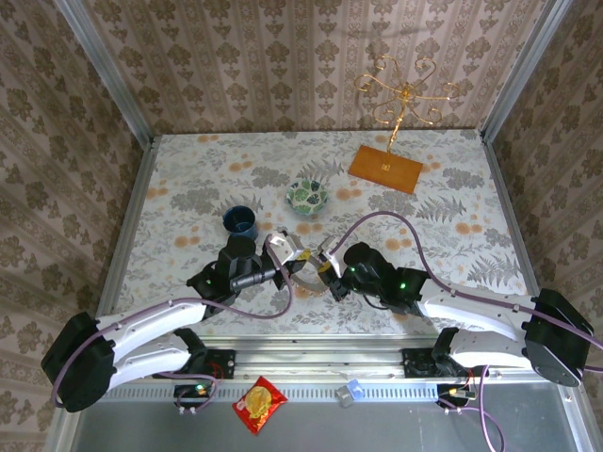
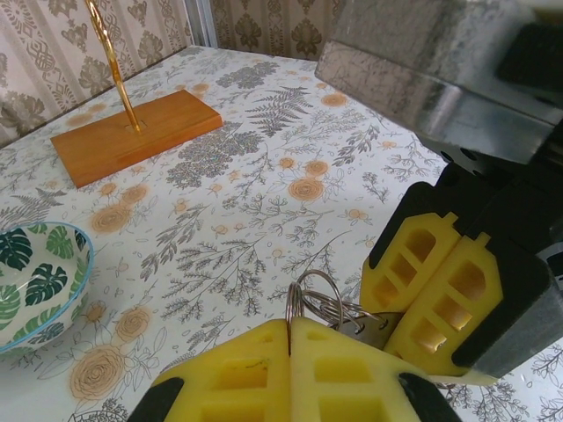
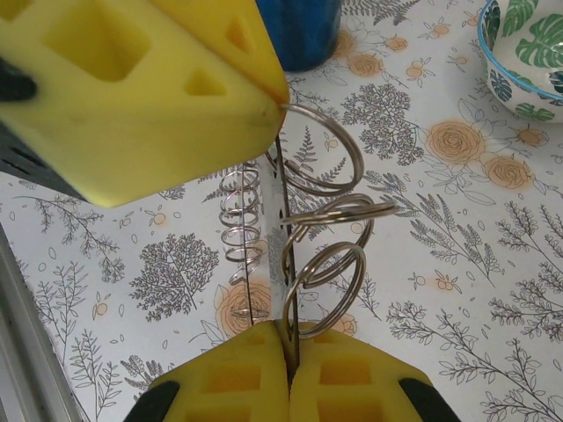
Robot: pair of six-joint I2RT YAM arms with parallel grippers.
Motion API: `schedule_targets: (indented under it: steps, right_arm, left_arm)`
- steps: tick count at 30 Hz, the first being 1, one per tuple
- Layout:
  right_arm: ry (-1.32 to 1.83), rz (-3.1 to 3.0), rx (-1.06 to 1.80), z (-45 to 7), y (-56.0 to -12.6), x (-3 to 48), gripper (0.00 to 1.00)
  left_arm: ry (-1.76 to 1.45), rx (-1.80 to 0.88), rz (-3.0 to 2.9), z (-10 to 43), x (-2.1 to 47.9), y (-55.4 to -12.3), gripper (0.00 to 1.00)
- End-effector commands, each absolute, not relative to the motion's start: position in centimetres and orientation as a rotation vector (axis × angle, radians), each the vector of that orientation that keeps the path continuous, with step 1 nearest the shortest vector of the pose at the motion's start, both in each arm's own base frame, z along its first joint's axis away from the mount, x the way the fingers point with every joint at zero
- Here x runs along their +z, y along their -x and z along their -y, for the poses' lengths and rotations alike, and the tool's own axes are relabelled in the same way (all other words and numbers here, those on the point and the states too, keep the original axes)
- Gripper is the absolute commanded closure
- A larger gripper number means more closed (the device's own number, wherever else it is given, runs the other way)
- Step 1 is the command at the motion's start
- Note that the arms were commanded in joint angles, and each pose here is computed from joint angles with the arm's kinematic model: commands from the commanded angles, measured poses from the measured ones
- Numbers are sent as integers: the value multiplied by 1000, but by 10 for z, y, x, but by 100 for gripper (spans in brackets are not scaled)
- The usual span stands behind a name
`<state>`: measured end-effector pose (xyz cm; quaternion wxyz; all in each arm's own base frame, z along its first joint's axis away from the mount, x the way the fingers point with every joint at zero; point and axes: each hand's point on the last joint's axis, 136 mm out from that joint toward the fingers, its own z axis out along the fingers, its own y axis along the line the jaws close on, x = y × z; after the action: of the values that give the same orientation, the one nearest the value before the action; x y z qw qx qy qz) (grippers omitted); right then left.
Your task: Put the keys on the keyring
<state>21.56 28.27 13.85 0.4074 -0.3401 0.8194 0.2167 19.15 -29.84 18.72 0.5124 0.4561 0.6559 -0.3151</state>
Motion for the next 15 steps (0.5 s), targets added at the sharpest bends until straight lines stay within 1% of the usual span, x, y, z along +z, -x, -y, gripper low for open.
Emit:
schedule_targets:
  steps: [1, 4, 6, 7, 10, 13, 15]
  right_arm:
    - [825, -1995, 574, -292, -222, 166, 100]
    - [892, -1986, 604, -298, -215, 160, 100]
    - [924, -1982, 619, -301, -211, 157, 88]
    - [934, -1978, 618, -300, -210, 157, 80]
    - [956, -1940, 603, -295, -207, 163, 64]
    - [995, -1890, 603, -284, -201, 175, 54]
    - [1025, -1862, 617, -275, -197, 183, 52]
  left_arm:
    - [-1124, -727, -1594, 295, 174, -189, 100]
    - [-1127, -722, -1569, 298, 178, -190, 100]
    - [-1131, -724, -1551, 300, 180, -191, 100]
    - [-1138, -727, -1540, 301, 181, -190, 100]
    - [-1162, -726, -1514, 303, 182, -189, 100]
    - [-1182, -742, -1484, 303, 185, -187, 100]
    - [-1191, -763, -1460, 303, 189, -185, 100]
